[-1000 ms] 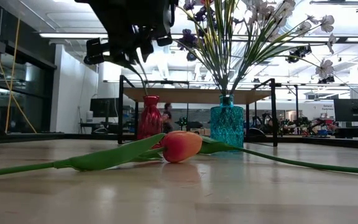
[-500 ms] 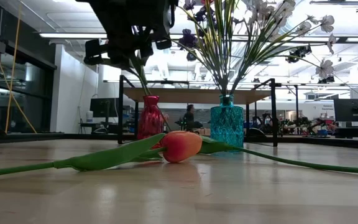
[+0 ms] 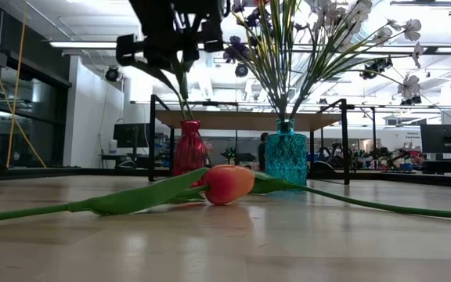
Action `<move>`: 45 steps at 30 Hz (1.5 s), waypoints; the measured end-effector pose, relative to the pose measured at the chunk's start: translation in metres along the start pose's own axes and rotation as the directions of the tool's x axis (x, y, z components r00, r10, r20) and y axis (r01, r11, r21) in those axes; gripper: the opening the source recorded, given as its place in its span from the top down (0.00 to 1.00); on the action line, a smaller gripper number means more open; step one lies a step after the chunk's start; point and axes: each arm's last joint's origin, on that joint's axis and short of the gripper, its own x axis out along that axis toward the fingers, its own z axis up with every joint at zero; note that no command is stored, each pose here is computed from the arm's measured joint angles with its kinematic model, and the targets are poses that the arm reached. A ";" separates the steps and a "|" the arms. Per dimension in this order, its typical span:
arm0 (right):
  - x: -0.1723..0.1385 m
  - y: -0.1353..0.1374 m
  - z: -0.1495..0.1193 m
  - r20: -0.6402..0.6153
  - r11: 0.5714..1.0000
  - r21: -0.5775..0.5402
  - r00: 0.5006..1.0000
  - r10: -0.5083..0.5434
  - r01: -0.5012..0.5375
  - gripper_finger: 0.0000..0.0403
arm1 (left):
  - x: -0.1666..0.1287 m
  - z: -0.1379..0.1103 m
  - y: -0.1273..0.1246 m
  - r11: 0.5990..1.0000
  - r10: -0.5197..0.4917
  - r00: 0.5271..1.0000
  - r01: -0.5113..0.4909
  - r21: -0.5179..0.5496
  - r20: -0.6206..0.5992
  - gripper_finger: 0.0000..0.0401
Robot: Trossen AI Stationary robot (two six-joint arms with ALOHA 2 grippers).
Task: Pick and place flowers into a vace then onto a shelf
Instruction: Put the red flower into the red vase
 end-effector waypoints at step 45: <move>0.000 0.000 0.000 -0.003 1.000 0.006 1.000 -0.002 0.002 0.49 | -0.007 0.034 0.000 0.997 -0.038 0.994 0.045 -0.069 0.101 0.92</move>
